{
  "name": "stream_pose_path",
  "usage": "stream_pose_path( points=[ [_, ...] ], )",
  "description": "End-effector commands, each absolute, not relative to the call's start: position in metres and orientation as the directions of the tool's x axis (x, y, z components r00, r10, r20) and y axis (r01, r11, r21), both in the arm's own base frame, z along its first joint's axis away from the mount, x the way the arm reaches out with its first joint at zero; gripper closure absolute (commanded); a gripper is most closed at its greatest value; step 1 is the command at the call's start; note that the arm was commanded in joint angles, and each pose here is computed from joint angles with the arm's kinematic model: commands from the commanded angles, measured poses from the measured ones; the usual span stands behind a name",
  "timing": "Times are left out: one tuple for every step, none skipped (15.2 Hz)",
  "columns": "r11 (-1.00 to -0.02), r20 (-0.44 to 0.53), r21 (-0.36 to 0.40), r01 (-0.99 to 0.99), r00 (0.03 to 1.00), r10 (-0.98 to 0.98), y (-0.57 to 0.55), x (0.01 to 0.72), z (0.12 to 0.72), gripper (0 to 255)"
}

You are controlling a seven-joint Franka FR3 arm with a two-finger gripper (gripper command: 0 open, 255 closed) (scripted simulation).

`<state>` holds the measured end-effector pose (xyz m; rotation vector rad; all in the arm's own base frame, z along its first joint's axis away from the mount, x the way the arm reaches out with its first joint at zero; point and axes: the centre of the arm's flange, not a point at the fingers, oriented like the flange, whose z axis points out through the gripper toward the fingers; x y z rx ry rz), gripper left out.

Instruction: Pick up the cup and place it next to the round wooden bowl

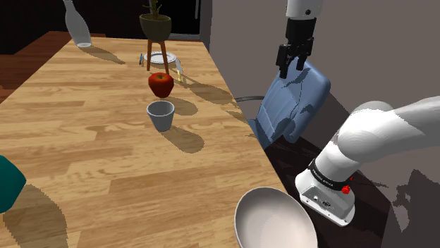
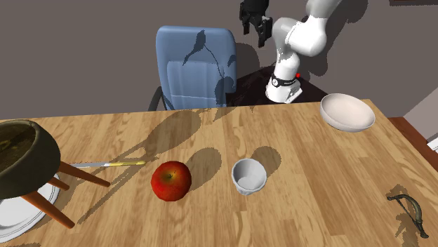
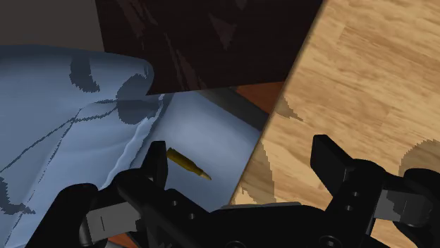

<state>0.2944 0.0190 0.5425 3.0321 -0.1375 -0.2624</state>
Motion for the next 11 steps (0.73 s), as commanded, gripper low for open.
stream_pose_path(
  points=[
    [-0.991,-0.167,0.102,-0.081,0.981,-0.098,0.019,0.294,0.543,0],
    [-0.991,-0.166,0.104,-0.087,0.981,-0.103,0.030,0.301,0.539,0],
    [-0.990,-0.165,0.106,-0.092,0.980,-0.108,0.041,0.307,0.535,0],
    [-0.989,-0.164,0.108,-0.097,0.980,-0.114,0.052,0.314,0.531,0],
    [-0.989,-0.162,0.110,-0.102,0.980,-0.119,0.063,0.321,0.527,0],
    [-0.988,-0.161,0.112,-0.107,0.979,-0.124,0.074,0.327,0.523,0],
    [-0.987,-0.160,0.114,-0.112,0.979,-0.129,0.085,0.334,0.520,0],
    [-0.986,-0.159,0.116,-0.117,0.978,-0.135,0.095,0.341,0.516,0],
    [-0.985,-0.158,0.118,-0.122,0.977,-0.140,0.106,0.348,0.512,0],
    [-0.985,-0.157,0.120,-0.127,0.977,-0.145,0.117,0.355,0.508,0],
    [-0.984,-0.156,0.122,-0.132,0.976,-0.150,0.127,0.362,0.504,0]
  ],
)
